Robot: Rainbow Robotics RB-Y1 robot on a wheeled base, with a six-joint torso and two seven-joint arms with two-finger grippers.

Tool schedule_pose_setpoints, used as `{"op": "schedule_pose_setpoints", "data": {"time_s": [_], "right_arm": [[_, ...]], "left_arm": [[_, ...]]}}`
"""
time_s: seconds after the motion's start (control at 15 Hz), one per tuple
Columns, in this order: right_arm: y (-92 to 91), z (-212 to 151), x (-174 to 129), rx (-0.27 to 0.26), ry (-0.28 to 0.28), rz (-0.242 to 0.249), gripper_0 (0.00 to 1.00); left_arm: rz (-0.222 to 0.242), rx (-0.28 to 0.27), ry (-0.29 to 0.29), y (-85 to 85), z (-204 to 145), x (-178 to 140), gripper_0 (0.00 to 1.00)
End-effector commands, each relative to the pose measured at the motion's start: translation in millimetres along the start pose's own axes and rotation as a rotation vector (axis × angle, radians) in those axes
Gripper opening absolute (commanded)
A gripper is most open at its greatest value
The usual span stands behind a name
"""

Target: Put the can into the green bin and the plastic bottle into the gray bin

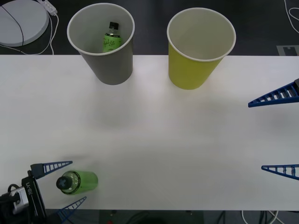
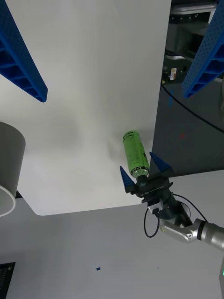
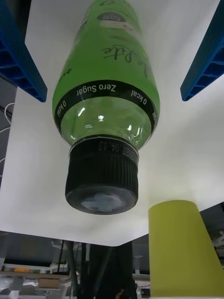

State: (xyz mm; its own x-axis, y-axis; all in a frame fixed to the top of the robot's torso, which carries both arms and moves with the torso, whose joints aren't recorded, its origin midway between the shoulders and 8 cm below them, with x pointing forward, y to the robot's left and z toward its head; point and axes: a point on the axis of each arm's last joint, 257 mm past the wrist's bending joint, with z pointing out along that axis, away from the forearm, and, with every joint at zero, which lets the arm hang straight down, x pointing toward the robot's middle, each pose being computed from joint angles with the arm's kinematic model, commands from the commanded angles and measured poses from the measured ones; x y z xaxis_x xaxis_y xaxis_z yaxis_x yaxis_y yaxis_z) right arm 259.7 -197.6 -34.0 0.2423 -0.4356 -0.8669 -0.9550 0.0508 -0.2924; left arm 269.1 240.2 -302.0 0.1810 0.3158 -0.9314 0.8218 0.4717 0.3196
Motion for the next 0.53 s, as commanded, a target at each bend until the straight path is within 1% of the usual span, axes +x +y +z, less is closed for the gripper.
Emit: {"op": "schedule_pose_setpoints", "data": {"time_s": [0.07, 0.33, 0.53], "right_arm": [[0.0, 0, 0, 0.000, 0.000, 0.000, 1.00], [0.0, 0, 0, 0.000, 0.000, 0.000, 1.00], [0.0, 0, 0, 0.000, 0.000, 0.000, 1.00]], "left_arm": [[-0.008, -0.005, -0.007, 2.4, 4, -2, 1.00], [-0.005, -0.010, -0.019, 4.8, 10, -4, 1.00], [-0.002, 0.001, -0.033, 0.9, 16, -7, 1.00]]}}
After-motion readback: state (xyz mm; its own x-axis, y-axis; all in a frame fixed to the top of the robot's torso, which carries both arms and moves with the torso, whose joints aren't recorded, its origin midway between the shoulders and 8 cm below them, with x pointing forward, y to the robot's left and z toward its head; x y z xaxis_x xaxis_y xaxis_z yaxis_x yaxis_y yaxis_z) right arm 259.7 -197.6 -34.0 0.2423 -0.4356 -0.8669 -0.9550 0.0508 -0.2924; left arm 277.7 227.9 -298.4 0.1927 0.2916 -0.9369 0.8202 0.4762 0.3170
